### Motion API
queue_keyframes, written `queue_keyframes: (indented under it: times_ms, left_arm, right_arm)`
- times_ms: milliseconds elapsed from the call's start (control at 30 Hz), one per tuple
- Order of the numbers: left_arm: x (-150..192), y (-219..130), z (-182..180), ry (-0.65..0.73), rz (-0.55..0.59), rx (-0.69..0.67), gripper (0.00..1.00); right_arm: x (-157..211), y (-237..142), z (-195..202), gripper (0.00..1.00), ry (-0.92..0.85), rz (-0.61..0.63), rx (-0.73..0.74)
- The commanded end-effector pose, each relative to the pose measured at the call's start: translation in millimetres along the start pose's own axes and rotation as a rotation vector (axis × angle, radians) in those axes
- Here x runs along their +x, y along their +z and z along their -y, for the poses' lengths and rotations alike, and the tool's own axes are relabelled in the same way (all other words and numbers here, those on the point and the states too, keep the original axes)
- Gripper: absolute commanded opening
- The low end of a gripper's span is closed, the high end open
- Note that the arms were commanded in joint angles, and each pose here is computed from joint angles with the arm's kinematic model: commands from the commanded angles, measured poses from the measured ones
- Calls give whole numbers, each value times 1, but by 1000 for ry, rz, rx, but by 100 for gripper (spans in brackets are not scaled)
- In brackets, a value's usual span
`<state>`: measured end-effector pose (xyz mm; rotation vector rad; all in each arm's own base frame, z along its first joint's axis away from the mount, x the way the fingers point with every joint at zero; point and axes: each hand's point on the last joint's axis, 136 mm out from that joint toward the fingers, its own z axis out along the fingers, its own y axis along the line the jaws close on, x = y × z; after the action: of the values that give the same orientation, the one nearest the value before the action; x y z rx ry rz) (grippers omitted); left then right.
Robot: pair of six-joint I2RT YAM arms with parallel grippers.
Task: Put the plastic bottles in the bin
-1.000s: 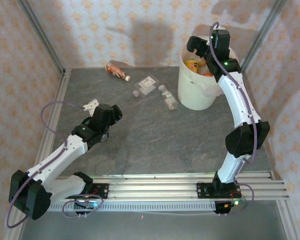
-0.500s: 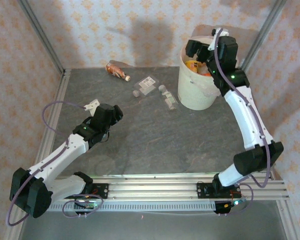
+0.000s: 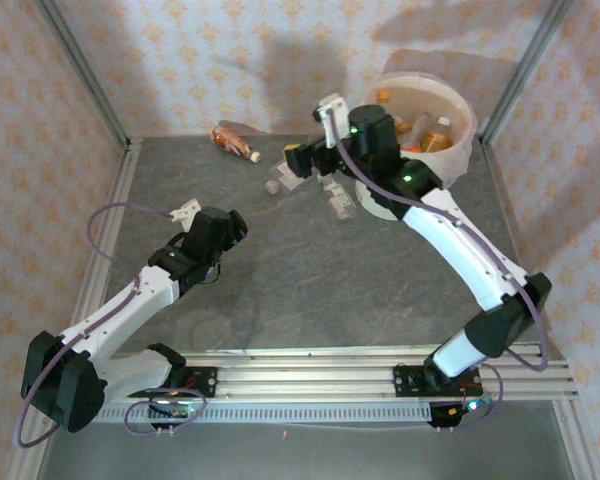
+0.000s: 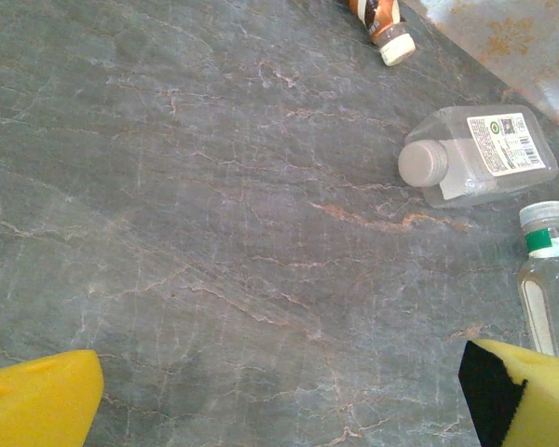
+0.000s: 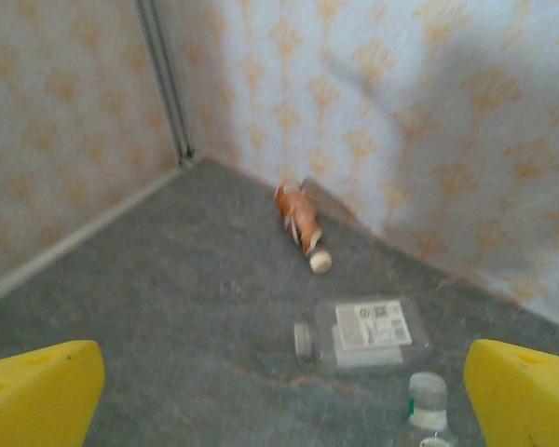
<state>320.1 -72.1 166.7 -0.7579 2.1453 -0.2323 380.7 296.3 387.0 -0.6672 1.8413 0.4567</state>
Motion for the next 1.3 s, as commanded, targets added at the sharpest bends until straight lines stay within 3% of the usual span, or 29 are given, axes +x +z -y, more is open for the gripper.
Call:
queue_keyframes:
  times_ms: [0, 100, 267, 467, 800, 1100, 1200, 1267]
  left_arm:
    - [-7, -2, -6, -33, 37, -19, 100]
    - [-9, -3, -11, -45, 54, -33, 100]
    - [-12, -5, -15, -48, 66, -56, 100]
    - [-10, -5, -24, -43, 71, -86, 100]
    - [-8, -1, -24, -46, 62, -96, 100]
    - [-11, -6, -31, -36, 81, -112, 100]
    - [-11, -5, -32, -43, 84, -114, 100]
    - [-10, -4, -31, -43, 81, -111, 100]
  right_arm:
    - [58, 32, -8, 99, -81, -214, -4]
    - [99, 60, -4, 99, -114, -368, 55]
    - [141, 93, 29, 99, -95, -518, 240]
    - [178, 121, 82, 99, 36, -633, 344]
    - [229, 151, 139, 99, 21, -780, 509]
    - [281, 150, 119, 96, 155, -921, 408]
    - [285, 146, 98, 92, 244, -921, 329]
    - [285, 142, 98, 92, 256, -903, 351]
